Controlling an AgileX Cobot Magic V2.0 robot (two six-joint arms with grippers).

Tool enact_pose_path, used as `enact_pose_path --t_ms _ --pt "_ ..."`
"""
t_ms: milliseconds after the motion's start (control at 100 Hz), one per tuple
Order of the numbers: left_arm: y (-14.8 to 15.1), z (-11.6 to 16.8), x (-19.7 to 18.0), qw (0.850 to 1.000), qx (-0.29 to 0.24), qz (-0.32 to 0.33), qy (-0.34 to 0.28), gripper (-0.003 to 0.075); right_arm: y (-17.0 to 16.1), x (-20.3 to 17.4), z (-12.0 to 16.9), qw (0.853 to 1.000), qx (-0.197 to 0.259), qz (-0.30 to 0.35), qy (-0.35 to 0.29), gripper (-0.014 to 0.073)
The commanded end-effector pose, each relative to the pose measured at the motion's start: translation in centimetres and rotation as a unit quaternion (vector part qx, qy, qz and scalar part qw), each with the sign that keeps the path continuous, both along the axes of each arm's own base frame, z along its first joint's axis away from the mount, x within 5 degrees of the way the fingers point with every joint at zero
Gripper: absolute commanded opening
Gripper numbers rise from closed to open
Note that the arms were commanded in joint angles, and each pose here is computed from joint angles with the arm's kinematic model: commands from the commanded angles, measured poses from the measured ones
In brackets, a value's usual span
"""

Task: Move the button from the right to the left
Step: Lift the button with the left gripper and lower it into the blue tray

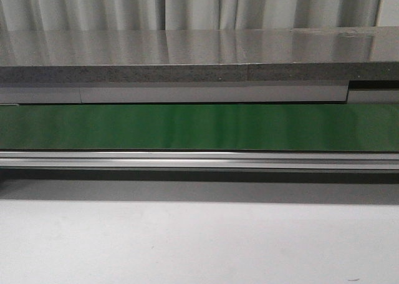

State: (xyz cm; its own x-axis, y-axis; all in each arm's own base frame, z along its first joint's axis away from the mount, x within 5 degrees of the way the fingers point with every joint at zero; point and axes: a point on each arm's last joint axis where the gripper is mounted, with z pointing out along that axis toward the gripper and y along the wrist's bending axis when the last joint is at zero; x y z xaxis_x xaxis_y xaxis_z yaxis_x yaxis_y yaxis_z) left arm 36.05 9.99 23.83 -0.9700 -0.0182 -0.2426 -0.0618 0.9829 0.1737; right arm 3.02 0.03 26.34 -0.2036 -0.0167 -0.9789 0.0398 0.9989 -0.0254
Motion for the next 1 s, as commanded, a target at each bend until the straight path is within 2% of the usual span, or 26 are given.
enact_pose_path --t_ms 0,110,240,360,630,840,990 --pt "0.8 1.4 0.4 0.999 0.012 0.005 -0.038 0.023 0.0 0.1 1.4 0.999 -0.003 -0.001 -0.042 -0.0067" --pt "1.6 -0.2 0.8 1.0 0.007 0.013 -0.02 0.023 0.0 0.1 1.4 0.999 -0.003 -0.001 -0.042 -0.0067" --pt "1.9 -1.9 1.4 1.0 0.012 -0.01 -0.007 0.023 0.0 0.1 1.4 0.999 -0.003 -0.001 -0.042 -0.0067" --pt "2.1 -2.7 1.7 1.0 0.01 -0.011 -0.004 0.024 0.0 0.1 1.4 0.999 -0.003 -0.001 -0.042 -0.0067" --pt "2.3 -2.8 1.9 1.0 0.011 -0.01 -0.014 0.0466 0.0 0.1 1.4 0.999 -0.003 -0.001 -0.042 -0.0067" --pt "2.3 -2.7 1.9 1.0 0.013 -0.011 -0.012 0.047 0.0 0.1 1.4 0.999 -0.003 -0.001 -0.042 -0.0067" --pt "2.4 -1.0 2.1 0.999 0.016 -0.004 -0.028 0.0449 0.0 0.1 1.4 0.999 -0.003 -0.001 -0.042 -0.0067"
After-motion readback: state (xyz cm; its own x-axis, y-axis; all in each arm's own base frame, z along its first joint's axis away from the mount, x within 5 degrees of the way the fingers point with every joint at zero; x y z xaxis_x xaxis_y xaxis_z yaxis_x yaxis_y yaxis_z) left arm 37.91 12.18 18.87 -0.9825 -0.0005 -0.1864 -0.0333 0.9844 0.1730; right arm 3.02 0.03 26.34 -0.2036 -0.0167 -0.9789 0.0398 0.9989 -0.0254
